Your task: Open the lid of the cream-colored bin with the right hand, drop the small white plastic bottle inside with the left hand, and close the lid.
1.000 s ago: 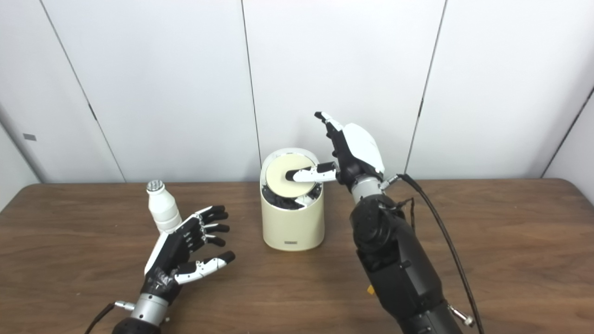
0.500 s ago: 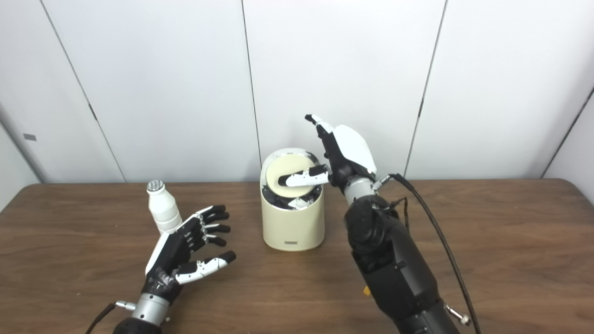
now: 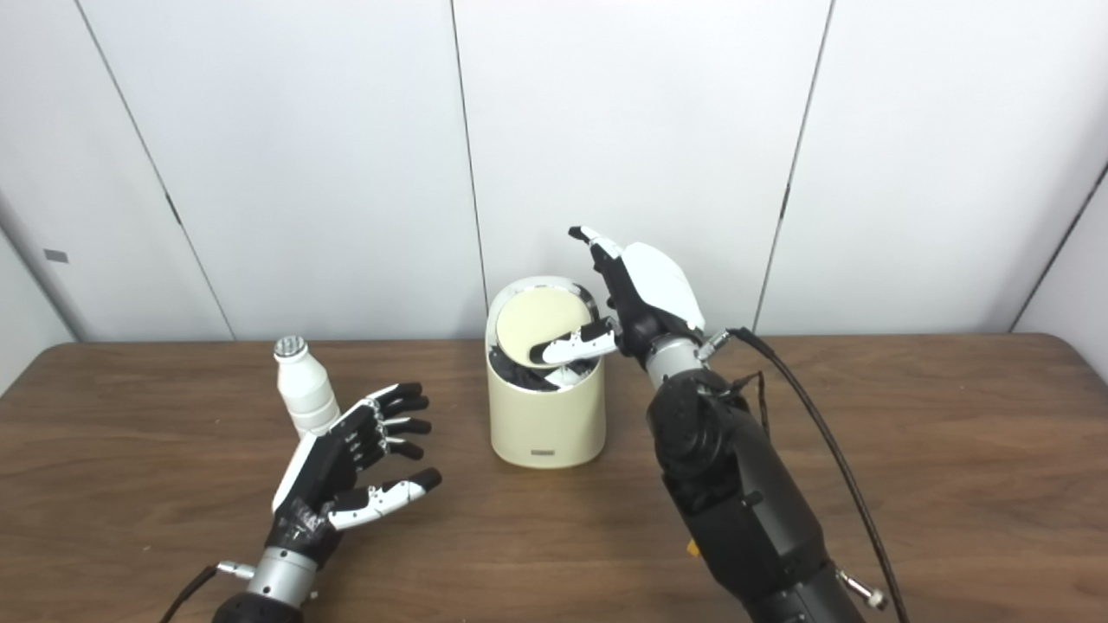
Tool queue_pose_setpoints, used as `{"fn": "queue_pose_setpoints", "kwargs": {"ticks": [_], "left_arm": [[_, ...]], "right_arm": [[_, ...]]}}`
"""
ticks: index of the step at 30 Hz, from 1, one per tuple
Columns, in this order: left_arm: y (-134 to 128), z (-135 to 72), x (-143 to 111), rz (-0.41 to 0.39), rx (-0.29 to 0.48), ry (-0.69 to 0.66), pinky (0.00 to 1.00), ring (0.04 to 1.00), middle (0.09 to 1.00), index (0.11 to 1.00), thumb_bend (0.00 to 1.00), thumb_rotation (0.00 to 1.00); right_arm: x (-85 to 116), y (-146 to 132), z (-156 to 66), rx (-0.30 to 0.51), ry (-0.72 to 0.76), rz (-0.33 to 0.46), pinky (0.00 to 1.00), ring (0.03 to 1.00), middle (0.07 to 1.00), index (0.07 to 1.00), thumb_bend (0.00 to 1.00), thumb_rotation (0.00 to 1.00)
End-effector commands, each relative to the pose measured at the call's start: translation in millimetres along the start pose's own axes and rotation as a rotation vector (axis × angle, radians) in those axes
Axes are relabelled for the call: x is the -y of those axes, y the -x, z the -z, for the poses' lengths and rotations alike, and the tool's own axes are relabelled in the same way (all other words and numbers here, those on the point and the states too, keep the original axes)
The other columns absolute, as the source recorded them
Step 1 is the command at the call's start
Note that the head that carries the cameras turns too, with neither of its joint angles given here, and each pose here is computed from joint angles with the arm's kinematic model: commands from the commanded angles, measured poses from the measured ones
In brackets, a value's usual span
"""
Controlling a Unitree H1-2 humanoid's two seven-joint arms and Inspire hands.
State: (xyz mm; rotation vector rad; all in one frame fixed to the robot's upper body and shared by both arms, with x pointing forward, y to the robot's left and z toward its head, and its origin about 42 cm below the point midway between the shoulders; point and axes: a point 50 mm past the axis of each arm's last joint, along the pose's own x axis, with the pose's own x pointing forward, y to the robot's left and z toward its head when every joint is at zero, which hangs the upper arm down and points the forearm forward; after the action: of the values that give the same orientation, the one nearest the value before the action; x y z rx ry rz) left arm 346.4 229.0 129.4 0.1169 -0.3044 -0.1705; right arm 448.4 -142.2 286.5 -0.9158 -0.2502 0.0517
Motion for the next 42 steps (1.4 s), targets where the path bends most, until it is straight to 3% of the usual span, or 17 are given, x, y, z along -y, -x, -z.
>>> {"fn": "queue_pose_setpoints", "kwargs": {"ticks": [1,14,30,36,42], "left_arm": [[-13,-18,-2,-0.002,0.081,-0.006,0.59,0.71,0.795,0.815,0.67,0.02],[-13,-20,-1,-0.003,0.079,-0.009,0.58,0.71,0.797,0.814,0.67,0.02],[-14,-22,2,-0.006,0.08,-0.006,0.58,0.704,0.797,0.811,0.68,0.04],[-14,-21,2,-0.007,0.074,-0.005,0.58,0.709,0.799,0.813,0.67,0.02],[-15,-19,2,-0.004,0.073,0.003,0.59,0.711,0.799,0.815,0.67,0.02]], "right_arm": [[14,-8,-5,0.012,0.029,0.04,0.61,0.832,0.918,0.899,0.88,0.22],[9,-17,-4,-0.03,0.079,0.028,0.62,0.834,0.92,0.895,0.88,0.24],[3,-19,-5,-0.11,0.155,-0.05,0.62,0.801,0.92,0.905,0.87,0.15],[7,-17,-4,-0.107,0.16,-0.051,0.63,0.819,0.923,0.904,0.87,0.16],[21,-12,-13,-0.053,0.113,-0.029,0.6,0.819,0.921,0.902,0.88,0.19]]}}
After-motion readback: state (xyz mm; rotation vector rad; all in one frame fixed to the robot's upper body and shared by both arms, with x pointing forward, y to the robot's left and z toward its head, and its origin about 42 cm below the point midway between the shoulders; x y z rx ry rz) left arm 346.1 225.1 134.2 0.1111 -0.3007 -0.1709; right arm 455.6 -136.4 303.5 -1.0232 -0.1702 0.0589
